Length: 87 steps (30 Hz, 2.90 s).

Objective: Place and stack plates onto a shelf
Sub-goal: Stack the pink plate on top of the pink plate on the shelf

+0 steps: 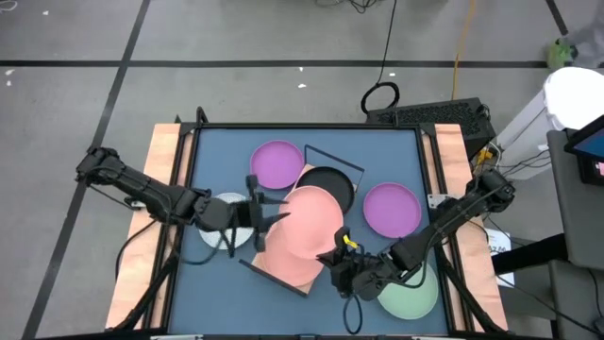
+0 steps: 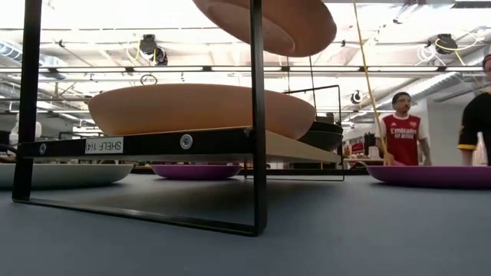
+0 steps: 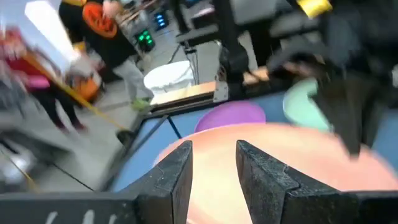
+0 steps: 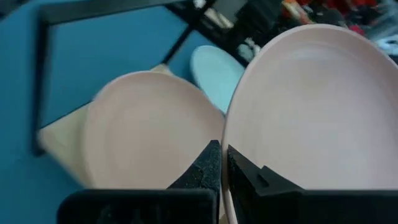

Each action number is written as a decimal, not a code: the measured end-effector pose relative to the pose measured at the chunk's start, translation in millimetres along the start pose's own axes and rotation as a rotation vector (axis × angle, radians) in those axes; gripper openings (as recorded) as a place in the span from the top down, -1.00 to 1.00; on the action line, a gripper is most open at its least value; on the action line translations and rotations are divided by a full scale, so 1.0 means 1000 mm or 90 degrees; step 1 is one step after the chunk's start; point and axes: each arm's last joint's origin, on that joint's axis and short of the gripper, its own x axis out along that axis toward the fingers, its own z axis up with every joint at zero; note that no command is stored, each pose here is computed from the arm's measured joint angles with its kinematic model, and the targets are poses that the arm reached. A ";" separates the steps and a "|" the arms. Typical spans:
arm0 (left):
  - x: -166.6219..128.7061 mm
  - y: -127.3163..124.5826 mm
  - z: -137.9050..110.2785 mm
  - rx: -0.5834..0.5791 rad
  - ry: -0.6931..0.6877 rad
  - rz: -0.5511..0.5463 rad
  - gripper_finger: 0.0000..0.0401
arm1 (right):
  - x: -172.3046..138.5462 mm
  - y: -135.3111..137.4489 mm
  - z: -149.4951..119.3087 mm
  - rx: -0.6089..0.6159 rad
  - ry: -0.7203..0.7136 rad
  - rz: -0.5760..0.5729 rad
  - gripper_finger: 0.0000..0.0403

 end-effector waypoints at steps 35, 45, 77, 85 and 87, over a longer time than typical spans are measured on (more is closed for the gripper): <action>0.006 -0.045 -0.013 0.471 0.273 -0.409 0.36 | 0.016 -0.017 -0.005 0.006 -0.014 0.174 0.98; 0.008 -0.046 -0.014 0.485 0.274 -0.404 0.71 | 0.016 -0.016 -0.005 0.006 -0.015 0.174 0.98; 0.007 -0.039 -0.022 0.701 0.218 -0.552 0.93 | -0.060 -0.042 0.023 0.247 -0.136 0.279 0.36; 0.016 -0.023 -0.027 0.784 0.202 -0.583 0.93 | -0.088 -0.033 0.021 0.201 -0.165 0.315 0.36; 0.018 -0.019 -0.029 0.800 0.186 -0.613 0.93 | -0.089 -0.032 0.018 0.186 -0.178 0.300 0.35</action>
